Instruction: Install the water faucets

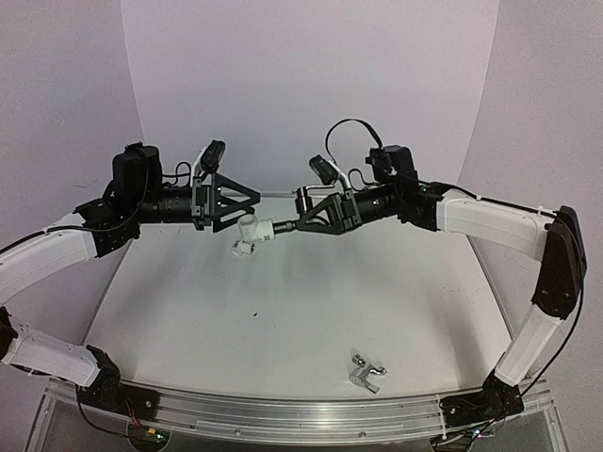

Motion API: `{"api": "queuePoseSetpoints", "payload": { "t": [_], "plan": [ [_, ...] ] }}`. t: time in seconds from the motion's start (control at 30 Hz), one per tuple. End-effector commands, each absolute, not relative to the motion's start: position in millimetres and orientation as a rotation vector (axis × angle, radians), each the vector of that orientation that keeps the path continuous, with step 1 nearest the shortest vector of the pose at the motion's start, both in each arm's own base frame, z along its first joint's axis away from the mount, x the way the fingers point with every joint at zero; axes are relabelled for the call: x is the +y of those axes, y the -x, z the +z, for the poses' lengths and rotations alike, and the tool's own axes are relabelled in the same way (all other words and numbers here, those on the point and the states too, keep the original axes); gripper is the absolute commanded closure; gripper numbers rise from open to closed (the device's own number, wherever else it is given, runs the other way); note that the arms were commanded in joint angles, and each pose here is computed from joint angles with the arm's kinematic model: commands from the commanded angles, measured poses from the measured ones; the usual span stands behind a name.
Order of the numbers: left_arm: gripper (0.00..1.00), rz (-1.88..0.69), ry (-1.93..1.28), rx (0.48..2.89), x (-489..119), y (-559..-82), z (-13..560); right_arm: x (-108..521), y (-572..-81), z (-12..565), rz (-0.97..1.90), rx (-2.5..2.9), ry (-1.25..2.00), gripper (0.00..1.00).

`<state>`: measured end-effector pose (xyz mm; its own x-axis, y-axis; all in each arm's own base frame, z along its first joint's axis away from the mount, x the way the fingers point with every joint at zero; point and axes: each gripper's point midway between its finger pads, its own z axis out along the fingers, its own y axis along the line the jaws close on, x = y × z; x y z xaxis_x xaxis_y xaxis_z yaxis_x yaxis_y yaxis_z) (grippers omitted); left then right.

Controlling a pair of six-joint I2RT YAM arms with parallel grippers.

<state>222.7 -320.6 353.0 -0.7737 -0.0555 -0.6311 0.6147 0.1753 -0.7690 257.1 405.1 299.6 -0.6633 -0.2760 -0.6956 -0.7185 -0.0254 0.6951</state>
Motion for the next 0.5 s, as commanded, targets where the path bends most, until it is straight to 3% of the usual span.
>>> {"api": "queuePoseSetpoints", "payload": {
  "t": [0.0,0.17,0.47],
  "plan": [
    [0.16,-1.743,-0.717,1.726,-318.6,-194.4,396.7,407.6,-251.5,341.2,1.746,1.755,1.1,1.0],
    [0.23,-1.76,-0.75,1.755,-318.6,-188.2,388.5,409.8,-256.7,348.3,1.757,1.75,1.091,1.0],
    [0.26,-1.747,-0.781,1.795,-318.1,-183.9,374.1,410.3,-265.1,363.8,1.743,1.728,1.066,1.0]
  ]
}}
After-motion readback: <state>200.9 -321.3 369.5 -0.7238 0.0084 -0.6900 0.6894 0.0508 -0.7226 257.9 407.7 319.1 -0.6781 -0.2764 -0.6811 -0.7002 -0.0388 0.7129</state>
